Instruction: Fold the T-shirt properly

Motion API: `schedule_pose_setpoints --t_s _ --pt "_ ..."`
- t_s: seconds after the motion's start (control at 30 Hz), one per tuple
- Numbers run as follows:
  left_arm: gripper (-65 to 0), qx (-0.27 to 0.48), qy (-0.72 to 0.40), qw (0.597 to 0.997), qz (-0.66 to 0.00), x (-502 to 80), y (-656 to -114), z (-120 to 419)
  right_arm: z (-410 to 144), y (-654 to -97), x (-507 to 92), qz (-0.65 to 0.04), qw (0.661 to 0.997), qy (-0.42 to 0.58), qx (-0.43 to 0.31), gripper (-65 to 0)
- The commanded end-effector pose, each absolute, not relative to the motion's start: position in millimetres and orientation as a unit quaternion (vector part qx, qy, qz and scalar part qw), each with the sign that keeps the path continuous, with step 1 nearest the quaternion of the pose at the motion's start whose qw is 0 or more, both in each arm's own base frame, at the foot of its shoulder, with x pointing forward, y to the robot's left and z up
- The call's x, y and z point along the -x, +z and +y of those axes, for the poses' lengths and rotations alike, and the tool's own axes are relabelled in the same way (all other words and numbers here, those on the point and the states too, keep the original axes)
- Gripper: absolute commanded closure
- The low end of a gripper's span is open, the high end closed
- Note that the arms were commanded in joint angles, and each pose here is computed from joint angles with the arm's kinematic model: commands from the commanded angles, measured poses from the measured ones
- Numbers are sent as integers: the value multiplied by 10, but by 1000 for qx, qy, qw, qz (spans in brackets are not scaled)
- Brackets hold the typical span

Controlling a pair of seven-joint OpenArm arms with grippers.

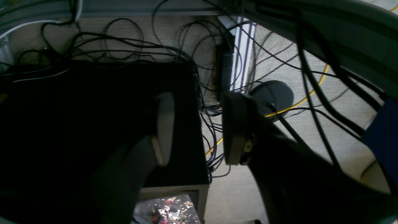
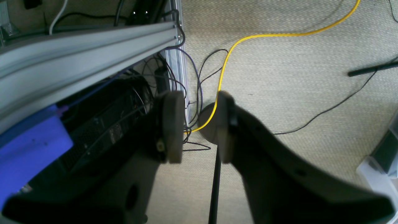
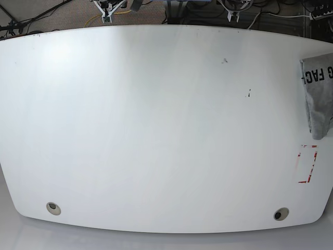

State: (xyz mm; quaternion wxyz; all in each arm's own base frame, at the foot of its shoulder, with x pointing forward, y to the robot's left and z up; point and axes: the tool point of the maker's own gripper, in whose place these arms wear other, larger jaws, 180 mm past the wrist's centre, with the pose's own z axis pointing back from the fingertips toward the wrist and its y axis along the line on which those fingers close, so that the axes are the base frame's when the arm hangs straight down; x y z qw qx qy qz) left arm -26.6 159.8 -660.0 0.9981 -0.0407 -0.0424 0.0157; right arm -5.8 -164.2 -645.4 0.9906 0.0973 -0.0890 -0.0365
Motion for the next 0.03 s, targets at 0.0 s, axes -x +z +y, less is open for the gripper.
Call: schedule_pose_setpoints --t_s 0.0 --pt "-225 39 17 998 -48 262 -6597 1615 -1677 -6446 76 -91 990 -38 -96 -173"
